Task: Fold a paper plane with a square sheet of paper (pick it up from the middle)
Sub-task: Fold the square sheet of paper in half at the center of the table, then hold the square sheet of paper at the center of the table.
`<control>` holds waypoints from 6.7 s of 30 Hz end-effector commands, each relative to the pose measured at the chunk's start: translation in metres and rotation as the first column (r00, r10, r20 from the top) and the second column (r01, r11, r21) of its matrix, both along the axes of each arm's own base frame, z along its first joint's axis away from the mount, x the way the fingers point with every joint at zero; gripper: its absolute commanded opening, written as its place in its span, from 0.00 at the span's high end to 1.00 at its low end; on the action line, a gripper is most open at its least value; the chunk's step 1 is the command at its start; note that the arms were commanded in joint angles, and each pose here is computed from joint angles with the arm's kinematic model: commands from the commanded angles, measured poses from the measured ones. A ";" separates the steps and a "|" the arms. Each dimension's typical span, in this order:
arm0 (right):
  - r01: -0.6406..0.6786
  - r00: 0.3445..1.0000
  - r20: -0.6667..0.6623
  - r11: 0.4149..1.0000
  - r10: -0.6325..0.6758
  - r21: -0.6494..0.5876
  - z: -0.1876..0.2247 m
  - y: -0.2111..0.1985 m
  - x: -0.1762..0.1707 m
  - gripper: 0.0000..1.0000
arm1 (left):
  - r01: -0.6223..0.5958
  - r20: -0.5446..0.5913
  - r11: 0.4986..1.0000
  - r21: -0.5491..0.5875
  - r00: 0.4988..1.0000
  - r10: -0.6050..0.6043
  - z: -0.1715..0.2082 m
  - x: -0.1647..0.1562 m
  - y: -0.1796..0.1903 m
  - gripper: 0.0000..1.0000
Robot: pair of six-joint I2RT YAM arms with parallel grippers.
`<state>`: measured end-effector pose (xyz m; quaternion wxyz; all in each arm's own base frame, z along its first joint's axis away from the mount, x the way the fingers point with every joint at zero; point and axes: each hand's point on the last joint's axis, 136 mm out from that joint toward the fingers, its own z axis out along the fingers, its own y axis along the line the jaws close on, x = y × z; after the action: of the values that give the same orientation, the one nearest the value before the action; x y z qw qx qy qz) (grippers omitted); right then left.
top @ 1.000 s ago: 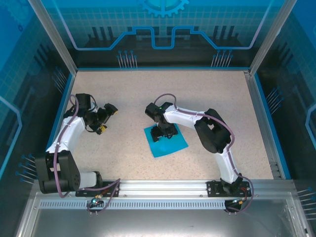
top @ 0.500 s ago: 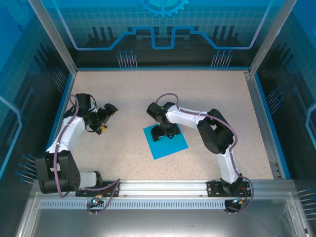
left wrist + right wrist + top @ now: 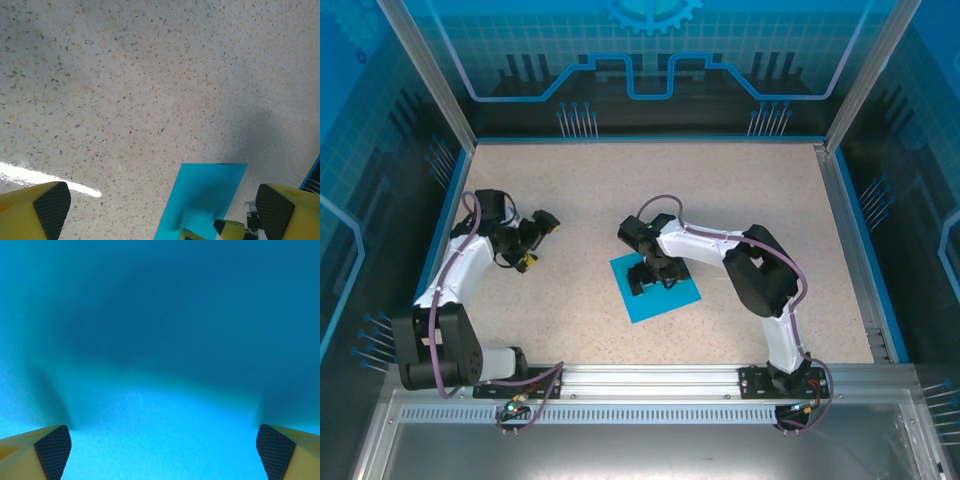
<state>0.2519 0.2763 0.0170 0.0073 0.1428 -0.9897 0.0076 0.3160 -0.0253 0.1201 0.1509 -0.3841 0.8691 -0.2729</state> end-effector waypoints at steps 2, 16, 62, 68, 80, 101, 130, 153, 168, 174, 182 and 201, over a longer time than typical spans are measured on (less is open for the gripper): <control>0.015 0.998 -0.055 0.999 -0.016 -0.032 -0.018 -0.002 -0.012 0.01 | 0.039 0.001 0.999 -0.019 0.999 -0.039 -0.001 -0.001 -0.008 0.01; 0.054 0.997 -0.044 0.997 -0.057 -0.061 -0.028 -0.013 -0.016 0.19 | 0.057 -0.008 0.998 -0.028 0.998 -0.058 -0.005 -0.004 -0.018 0.01; 0.429 0.859 0.063 0.780 -0.508 0.455 0.015 -0.056 0.010 0.71 | 0.470 0.137 0.863 -0.183 0.882 -0.451 -0.029 0.009 -0.203 0.10; 0.452 0.852 0.078 0.803 -0.518 0.389 0.013 -0.067 0.009 0.66 | 0.551 0.137 0.815 -0.179 0.835 -0.534 -0.032 0.006 -0.238 0.23; 0.442 0.864 0.103 0.840 -0.493 0.314 0.020 -0.078 0.007 0.54 | 0.639 0.107 0.742 -0.206 0.768 -0.632 -0.051 0.003 -0.293 0.63; 0.344 0.919 0.046 0.852 -0.392 0.394 0.024 -0.068 0.039 0.41 | 0.666 0.028 0.717 -0.204 0.737 -0.676 -0.080 0.005 -0.309 0.72; 0.398 0.911 -0.004 0.878 -0.412 0.267 -0.013 -0.094 0.032 0.52 | 0.559 0.084 0.826 -0.076 0.829 -0.554 -0.061 0.017 -0.266 0.63; 0.440 0.898 -0.098 0.879 -0.429 0.181 -0.045 -0.092 0.018 0.46 | 0.562 0.100 0.817 -0.128 0.827 -0.554 -0.063 0.022 -0.267 0.63; 0.366 0.930 -0.096 0.918 -0.355 0.152 -0.051 -0.090 0.015 0.44 | 0.591 0.099 0.787 -0.175 0.806 -0.583 -0.068 0.019 -0.277 0.64; 0.372 0.927 -0.106 0.918 -0.360 0.140 -0.056 -0.090 0.014 0.43 | 0.596 0.096 0.780 -0.193 0.802 -0.589 -0.071 0.020 -0.281 0.64; 0.405 0.912 -0.115 0.907 -0.393 0.114 -0.059 -0.094 0.011 0.43 | 0.610 0.103 0.764 -0.210 0.791 -0.603 -0.071 0.019 -0.286 0.64; 0.406 0.910 -0.135 0.908 -0.392 0.103 -0.065 -0.093 0.008 0.42 | 0.667 0.082 0.705 -0.242 0.738 -0.670 -0.082 0.012 -0.306 0.77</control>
<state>0.2872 0.1865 0.0058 -0.0034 -0.0675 -0.9938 -0.0883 0.3316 -0.3256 0.0388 0.0042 -0.0748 0.9085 -0.4111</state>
